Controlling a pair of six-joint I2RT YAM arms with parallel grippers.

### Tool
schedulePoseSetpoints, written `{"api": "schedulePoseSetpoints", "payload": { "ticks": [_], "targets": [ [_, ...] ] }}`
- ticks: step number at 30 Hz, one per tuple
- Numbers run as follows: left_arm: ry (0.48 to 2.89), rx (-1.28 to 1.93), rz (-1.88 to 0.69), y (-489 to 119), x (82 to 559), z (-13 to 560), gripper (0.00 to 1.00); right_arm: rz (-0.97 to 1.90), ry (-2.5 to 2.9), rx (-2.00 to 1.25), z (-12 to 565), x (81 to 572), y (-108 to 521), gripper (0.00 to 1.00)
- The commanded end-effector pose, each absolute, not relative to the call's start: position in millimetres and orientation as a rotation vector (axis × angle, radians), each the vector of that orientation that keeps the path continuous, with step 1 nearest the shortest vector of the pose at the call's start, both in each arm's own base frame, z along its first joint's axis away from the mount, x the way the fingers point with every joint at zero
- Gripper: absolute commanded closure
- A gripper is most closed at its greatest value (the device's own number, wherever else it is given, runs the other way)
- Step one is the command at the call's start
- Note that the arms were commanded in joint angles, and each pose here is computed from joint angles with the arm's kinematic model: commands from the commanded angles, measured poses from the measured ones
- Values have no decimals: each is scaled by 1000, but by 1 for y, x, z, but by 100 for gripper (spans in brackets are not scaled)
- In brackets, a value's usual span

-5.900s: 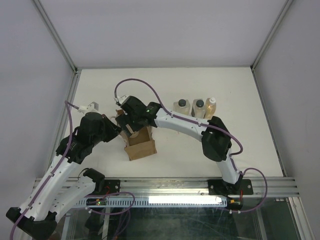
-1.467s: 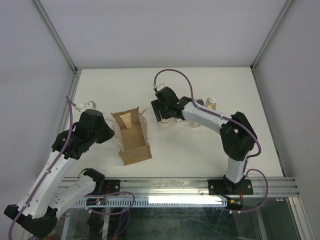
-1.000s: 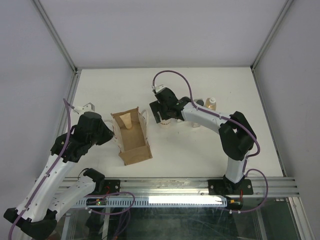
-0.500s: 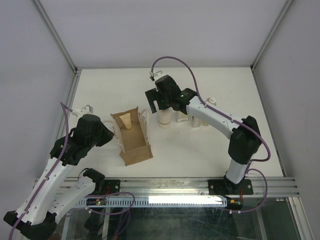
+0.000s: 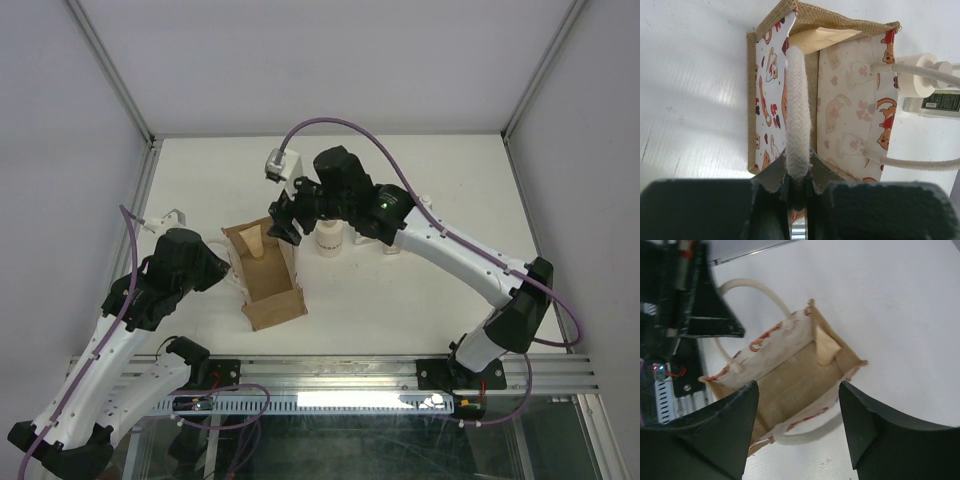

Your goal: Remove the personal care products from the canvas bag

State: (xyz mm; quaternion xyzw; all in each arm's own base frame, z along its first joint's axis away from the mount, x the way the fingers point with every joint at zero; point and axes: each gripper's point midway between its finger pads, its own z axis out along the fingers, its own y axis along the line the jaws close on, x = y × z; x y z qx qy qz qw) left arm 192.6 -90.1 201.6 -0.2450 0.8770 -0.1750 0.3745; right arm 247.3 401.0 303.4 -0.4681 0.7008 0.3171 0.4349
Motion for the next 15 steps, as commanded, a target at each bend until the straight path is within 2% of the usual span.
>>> {"api": "schedulePoseSetpoints", "payload": {
  "ticks": [1, 8, 13, 15],
  "targets": [
    [2196, -650, -497, -94, 199, 211, 100, 923, 1347, -1437, 338, 195, 424, 35],
    [2212, -604, -493, -94, 195, 211, 100, 890, 1410, -1581, 286, 193, 443, 32],
    [2195, -570, -527, -97, 193, 212, 100, 827, 1463, -1691, 240, 201, 451, 20],
    [2191, -556, -549, -99, 193, 211, 100, 799, 1459, -1723, 229, 204, 453, 18]
  ]
}}
